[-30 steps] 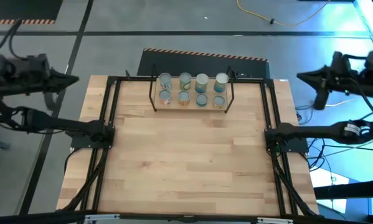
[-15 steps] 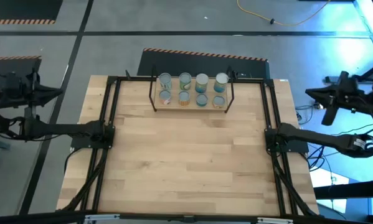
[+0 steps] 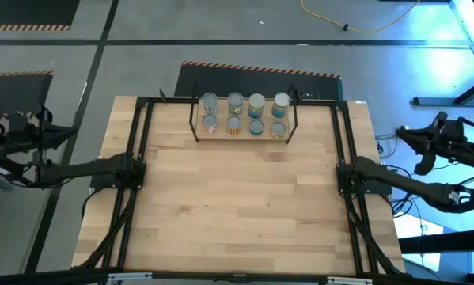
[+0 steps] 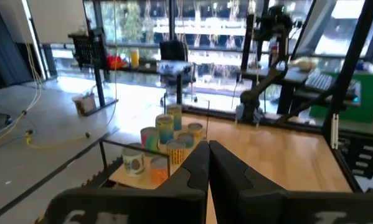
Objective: Pick and place cans onto a shelf
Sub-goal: Return to Home Position
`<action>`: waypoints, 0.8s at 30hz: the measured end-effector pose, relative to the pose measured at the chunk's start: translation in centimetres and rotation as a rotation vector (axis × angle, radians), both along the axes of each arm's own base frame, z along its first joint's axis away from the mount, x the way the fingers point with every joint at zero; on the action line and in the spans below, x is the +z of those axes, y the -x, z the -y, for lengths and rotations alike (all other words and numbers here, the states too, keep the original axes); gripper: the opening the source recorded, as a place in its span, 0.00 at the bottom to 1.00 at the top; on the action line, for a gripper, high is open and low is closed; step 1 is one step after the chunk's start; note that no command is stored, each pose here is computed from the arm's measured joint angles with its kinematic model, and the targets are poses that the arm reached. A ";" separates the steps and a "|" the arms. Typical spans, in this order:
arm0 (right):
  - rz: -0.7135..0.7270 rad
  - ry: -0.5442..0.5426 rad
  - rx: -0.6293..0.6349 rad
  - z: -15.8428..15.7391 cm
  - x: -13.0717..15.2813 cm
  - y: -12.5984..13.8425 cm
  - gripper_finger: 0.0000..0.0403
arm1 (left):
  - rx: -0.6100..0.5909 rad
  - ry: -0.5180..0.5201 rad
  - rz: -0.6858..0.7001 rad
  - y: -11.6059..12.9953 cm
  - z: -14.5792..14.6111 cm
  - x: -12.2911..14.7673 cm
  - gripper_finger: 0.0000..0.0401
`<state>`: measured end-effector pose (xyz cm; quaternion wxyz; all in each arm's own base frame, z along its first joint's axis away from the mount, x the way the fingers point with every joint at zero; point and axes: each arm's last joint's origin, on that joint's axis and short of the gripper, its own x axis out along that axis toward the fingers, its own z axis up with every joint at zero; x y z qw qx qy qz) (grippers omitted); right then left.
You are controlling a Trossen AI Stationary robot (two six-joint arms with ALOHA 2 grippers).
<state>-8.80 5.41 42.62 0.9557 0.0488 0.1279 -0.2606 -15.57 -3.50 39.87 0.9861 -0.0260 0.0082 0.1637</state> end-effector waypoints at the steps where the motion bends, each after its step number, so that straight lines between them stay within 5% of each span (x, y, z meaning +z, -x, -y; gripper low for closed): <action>1: 0.011 0.003 -0.002 -0.1 -0.3 0.1 0.05 | 0.000 -0.004 0.019 0.3 0.1 -0.5 0.00; 7: 0.084 0.017 -0.007 -0.7 -2.8 1.2 0.05 | -0.005 -0.004 0.092 0.9 0.2 -3.7 0.00; 12: 0.167 0.078 0.024 -0.6 -4.2 0.9 0.05 | -0.010 -0.045 0.064 -0.3 -0.1 -3.7 0.00; 18: 0.162 0.101 0.037 1.0 -6.0 -1.8 0.05 | -0.081 -0.197 0.090 -3.2 -0.5 -3.1 0.00; 24: 0.122 0.133 0.046 3.1 -7.6 -5.3 0.03 | -0.083 -0.207 0.056 -6.7 -1.4 -3.9 0.00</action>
